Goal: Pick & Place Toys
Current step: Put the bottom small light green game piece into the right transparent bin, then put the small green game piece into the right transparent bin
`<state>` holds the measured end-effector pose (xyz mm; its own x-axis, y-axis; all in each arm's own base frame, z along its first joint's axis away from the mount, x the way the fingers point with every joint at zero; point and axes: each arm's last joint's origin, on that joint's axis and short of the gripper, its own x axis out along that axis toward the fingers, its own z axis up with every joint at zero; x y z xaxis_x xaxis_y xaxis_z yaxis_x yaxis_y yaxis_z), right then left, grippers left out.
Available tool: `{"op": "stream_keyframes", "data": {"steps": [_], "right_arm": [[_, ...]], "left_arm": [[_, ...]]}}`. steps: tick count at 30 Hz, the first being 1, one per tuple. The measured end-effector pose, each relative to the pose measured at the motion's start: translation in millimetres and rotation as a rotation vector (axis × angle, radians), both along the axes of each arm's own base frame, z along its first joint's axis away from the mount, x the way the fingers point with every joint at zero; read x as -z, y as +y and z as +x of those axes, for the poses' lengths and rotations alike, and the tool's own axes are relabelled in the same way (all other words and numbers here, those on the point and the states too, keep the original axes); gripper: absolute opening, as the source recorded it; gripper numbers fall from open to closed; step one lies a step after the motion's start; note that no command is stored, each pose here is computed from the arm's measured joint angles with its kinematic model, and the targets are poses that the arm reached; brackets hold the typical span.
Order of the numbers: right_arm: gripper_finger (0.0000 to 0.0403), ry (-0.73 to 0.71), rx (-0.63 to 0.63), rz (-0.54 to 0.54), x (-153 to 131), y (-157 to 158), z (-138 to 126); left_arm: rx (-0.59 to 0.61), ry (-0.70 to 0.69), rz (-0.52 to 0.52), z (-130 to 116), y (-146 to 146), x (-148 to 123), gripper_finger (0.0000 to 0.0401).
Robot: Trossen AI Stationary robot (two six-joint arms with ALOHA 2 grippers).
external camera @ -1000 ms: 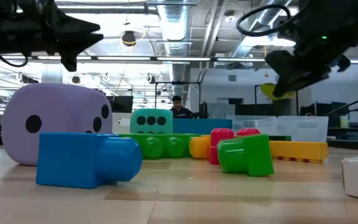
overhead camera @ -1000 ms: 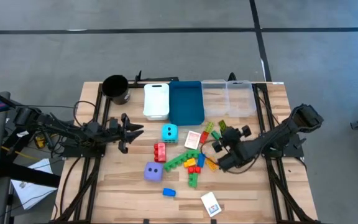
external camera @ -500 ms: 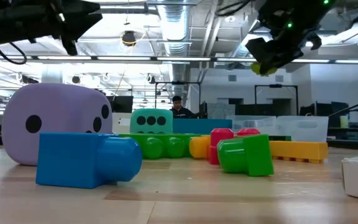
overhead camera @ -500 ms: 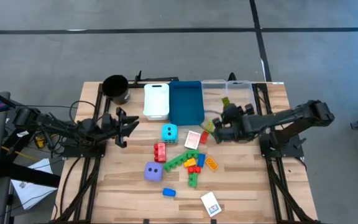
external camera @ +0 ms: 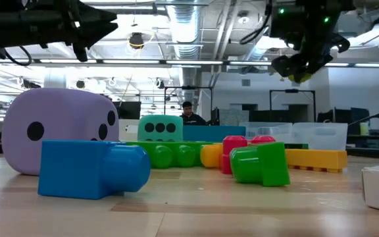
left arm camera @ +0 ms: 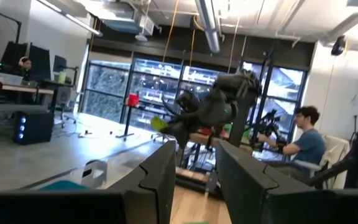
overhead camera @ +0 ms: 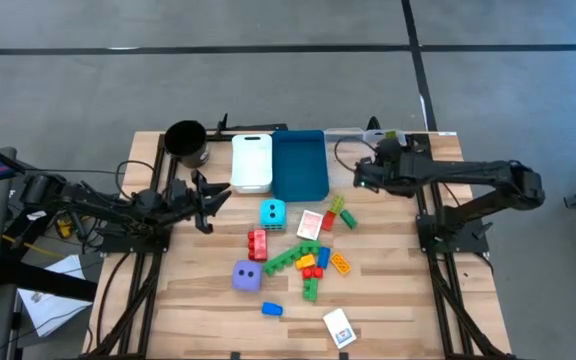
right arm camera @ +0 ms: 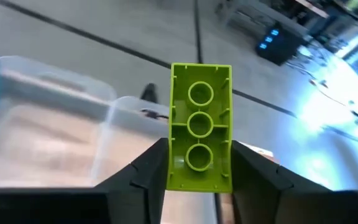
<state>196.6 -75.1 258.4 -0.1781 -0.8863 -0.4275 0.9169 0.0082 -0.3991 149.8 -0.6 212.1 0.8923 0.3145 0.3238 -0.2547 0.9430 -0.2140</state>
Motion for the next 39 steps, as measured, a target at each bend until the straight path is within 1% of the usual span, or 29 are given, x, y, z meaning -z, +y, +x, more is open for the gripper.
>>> {"op": "stream_keyframes", "data": {"steps": [4,8,11,15,18,23,26,29,34,37,39], "right_arm": [[0.0179,0.007,0.084,-0.024,4,-15,-3],[0.0219,0.041,0.132,-0.011,10,-26,-3],[0.0245,0.069,0.138,-0.002,15,-29,0],[0.0258,0.107,0.091,0.006,24,-22,10],[0.0259,0.137,0.0,0.012,30,-3,21],[0.026,0.173,-0.22,0.069,37,45,36],[0.026,0.126,-0.341,0.115,39,77,39],[0.026,0.037,-0.418,0.149,39,108,36],[0.026,-0.145,-0.477,0.183,40,148,27],[0.026,-0.194,-0.467,0.263,41,160,22],[0.026,-0.206,-0.452,0.318,42,164,21]], "left_arm": [[0.004,0.016,-0.003,1,0,2,0.0108],[0.01,0.016,-0.02,2,0,3,0.0108],[0.01,0.013,-0.021,1,0,2,0.0108],[0.011,0.014,-0.022,1,0,2,0.0108],[0.011,0.019,-0.021,2,0,3,0.0108],[0.011,0.042,-0.019,2,0,5,0.0108],[0.01,0.04,-0.018,2,0,5,0.0108],[0.01,0.035,-0.018,2,0,4,0.0108],[0.006,0.035,-0.006,2,0,4,0.0108],[-0.008,0.038,0.029,2,0,1,0.0108],[-0.006,0.03,0.03,3,0,-2,0.0108]]}}
